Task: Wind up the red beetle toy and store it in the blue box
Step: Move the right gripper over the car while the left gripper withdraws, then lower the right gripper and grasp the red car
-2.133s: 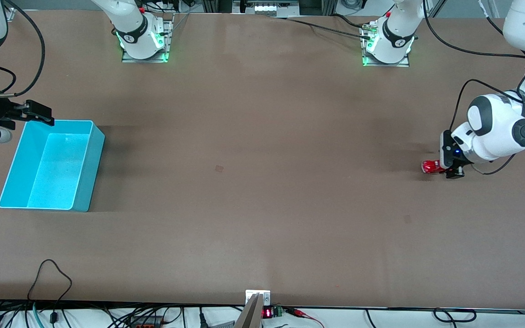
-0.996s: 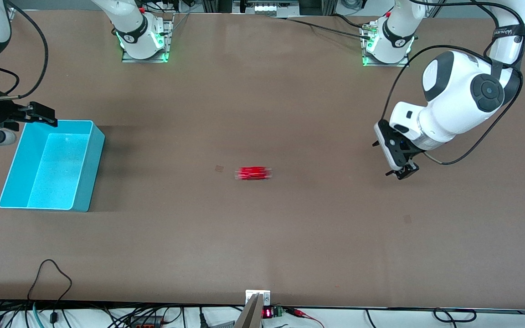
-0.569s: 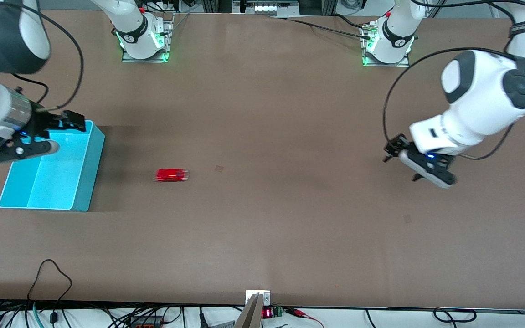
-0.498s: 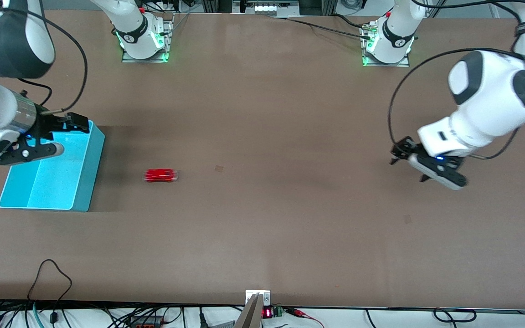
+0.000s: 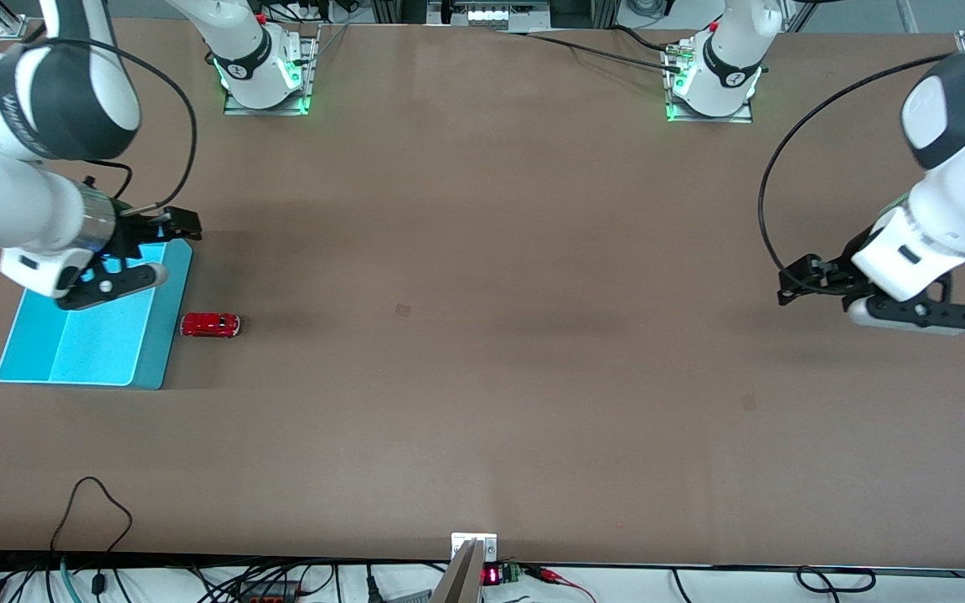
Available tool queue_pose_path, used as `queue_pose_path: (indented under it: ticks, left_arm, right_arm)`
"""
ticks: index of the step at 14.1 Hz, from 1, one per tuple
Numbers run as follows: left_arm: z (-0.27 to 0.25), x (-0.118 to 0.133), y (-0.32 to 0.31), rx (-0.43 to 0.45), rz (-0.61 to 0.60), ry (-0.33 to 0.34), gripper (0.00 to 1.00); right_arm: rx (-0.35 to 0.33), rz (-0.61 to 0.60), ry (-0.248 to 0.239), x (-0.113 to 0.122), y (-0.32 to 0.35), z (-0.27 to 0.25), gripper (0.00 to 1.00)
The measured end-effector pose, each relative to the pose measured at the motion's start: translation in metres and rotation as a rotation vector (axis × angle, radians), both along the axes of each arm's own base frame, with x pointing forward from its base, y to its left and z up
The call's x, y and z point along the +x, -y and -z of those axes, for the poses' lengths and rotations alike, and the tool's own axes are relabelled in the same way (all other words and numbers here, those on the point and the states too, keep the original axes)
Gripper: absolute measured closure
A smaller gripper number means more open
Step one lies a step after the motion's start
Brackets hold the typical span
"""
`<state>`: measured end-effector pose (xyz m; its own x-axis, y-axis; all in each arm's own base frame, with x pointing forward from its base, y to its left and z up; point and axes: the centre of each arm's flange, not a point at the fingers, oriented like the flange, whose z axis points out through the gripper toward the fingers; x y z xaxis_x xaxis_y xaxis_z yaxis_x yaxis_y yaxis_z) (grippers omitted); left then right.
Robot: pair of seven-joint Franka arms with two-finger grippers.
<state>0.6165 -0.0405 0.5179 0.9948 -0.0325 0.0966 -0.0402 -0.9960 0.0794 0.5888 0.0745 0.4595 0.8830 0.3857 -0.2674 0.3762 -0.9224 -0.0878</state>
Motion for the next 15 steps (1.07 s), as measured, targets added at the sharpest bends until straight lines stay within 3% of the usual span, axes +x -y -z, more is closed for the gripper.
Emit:
queue_pose_path:
  ticks: [3, 8, 12, 15]
  left_arm:
    - [-0.010, -0.008, -0.018, 0.002, -0.054, -0.053, 0.00]
    - [-0.041, -0.030, -0.023, 0.002, -0.099, -0.089, 0.00]
    - [-0.054, -0.046, -0.026, 0.003, -0.104, -0.082, 0.00]
    - [-0.044, -0.059, -0.028, 0.004, -0.109, -0.083, 0.00]
  right_arm:
    - [0.059, -0.195, 0.025, -0.016, -0.009, 0.039, 0.00]
    - [0.092, -0.626, 0.125, -0.054, 0.005, 0.098, 0.00]
    - [0.124, -0.961, 0.207, -0.060, 0.036, 0.134, 0.00]
    - [0.138, -1.097, 0.226, -0.055, 0.055, 0.159, 0.00]
